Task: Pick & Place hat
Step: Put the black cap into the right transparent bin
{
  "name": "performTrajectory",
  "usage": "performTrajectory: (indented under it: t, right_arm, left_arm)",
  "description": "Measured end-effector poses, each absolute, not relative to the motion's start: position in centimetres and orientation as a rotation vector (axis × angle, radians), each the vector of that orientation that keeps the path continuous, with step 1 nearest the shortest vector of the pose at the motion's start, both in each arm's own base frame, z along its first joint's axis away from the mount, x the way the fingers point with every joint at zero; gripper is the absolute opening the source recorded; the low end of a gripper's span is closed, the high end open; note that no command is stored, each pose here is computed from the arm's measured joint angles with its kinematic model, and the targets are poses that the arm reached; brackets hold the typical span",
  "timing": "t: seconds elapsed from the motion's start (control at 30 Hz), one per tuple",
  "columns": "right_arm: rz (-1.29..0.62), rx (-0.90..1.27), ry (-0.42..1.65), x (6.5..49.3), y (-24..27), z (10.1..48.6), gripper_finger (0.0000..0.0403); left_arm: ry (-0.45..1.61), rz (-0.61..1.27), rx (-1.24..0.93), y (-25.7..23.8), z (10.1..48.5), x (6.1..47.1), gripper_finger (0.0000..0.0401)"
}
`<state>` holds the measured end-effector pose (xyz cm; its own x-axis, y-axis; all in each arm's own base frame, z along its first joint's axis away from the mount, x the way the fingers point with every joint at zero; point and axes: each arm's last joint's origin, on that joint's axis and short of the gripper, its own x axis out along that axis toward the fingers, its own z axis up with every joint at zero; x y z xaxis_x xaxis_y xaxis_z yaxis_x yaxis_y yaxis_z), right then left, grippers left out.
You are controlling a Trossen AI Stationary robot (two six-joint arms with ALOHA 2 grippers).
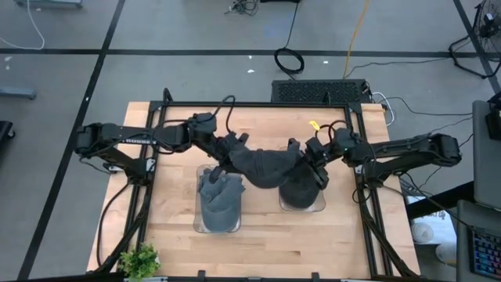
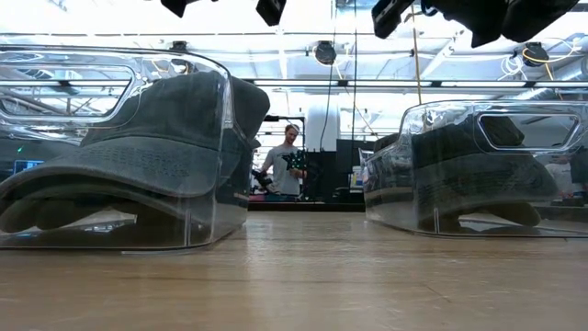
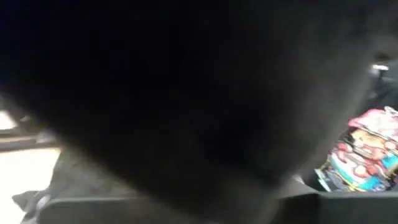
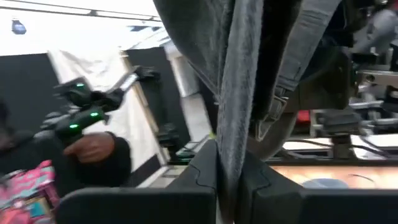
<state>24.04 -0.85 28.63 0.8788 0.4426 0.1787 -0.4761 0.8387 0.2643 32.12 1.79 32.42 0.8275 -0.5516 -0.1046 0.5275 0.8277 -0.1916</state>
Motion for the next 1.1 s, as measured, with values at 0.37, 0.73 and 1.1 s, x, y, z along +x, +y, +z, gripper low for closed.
performTrajectory:
  t: [0.37, 0.73, 1.1]
  right_arm:
    - [0.298, 0.302, -0.049, 21.3, -0.1, 29.7, 0.0001]
    - [0.109, 0.482, 0.083, 16.6, 2.6, 30.0, 0.0001]
    - [-0.024, 0.664, 0.287, 14.2, 7.5, 27.2, 0.0000]
  left_arm:
    - [0.203, -0.496, -0.187, 3.8, 32.2, 31.6, 0.0216]
    - [0.202, -0.192, -0.154, 8.7, 35.3, 25.8, 0.0342]
    - [0.307, -0.012, -0.185, 9.4, 34.2, 25.4, 0.0342]
